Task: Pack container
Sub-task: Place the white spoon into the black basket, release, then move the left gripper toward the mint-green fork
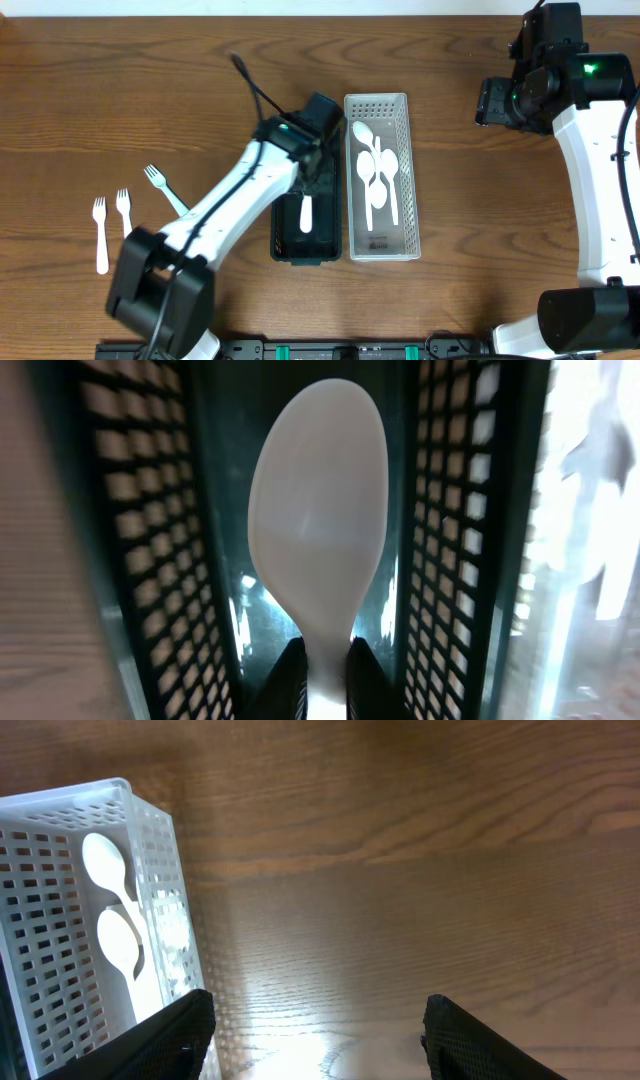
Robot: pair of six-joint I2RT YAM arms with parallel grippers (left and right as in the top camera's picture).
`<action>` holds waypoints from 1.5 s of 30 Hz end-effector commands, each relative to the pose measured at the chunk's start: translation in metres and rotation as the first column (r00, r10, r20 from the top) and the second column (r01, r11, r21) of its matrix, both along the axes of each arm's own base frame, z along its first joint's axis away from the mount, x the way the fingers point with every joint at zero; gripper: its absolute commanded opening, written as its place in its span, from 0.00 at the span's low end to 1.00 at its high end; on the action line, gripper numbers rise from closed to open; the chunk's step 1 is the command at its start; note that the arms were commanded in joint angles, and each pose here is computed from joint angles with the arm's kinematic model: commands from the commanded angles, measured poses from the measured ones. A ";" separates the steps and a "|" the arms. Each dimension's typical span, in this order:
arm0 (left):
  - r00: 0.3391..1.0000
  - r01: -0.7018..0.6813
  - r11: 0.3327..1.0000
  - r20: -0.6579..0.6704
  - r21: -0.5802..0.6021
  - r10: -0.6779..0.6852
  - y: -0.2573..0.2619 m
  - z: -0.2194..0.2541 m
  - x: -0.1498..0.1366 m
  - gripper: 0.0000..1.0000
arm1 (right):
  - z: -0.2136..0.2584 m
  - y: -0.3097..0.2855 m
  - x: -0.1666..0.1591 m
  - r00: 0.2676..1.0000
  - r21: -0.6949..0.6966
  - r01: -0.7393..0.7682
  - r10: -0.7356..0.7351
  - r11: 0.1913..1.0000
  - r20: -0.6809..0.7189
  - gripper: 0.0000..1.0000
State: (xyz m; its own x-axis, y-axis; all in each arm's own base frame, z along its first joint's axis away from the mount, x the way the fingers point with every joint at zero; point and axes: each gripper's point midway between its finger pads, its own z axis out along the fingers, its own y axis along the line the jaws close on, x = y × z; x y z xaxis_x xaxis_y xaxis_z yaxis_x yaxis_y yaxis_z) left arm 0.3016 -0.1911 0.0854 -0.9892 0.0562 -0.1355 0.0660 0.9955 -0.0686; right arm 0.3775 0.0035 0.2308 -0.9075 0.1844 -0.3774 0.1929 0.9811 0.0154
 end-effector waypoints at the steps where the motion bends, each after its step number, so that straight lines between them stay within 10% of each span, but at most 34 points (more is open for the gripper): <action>1: 1.000 0.025 0.999 -0.015 0.020 -0.025 0.000 -0.008 -0.002 0.17 | -0.001 0.002 -0.002 1.000 0.001 -0.011 0.011 1.000 -0.007 0.70; 7: 0.997 0.059 0.998 0.045 0.014 -0.059 0.004 0.011 0.011 0.45 | -0.001 0.002 -0.002 1.000 0.001 -0.011 0.011 1.000 -0.006 0.70; 23: 0.846 -0.377 0.926 0.408 0.004 0.343 0.179 0.154 0.040 0.66 | -0.002 0.000 -0.003 0.999 -0.015 -0.032 0.032 0.999 -0.015 0.72; 31: 0.768 -0.618 0.785 0.237 0.029 0.595 0.271 0.104 0.019 0.72 | -0.002 0.000 -0.003 0.999 -0.015 -0.032 0.032 0.999 -0.016 0.72; 45: 0.716 -0.683 0.728 -0.145 0.055 0.683 0.289 -0.023 0.023 0.76 | -0.003 0.000 -0.005 0.999 -0.015 -0.032 0.032 0.999 -0.023 0.73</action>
State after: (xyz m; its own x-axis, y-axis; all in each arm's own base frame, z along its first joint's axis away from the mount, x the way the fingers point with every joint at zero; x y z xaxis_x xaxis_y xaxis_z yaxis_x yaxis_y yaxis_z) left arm 0.3231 0.1027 0.0791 -0.7680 -0.6387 -0.0480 -0.6397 0.7686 0.0094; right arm 0.3742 0.0033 0.2295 -0.9170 0.1624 -0.3643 0.1730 0.9849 0.0035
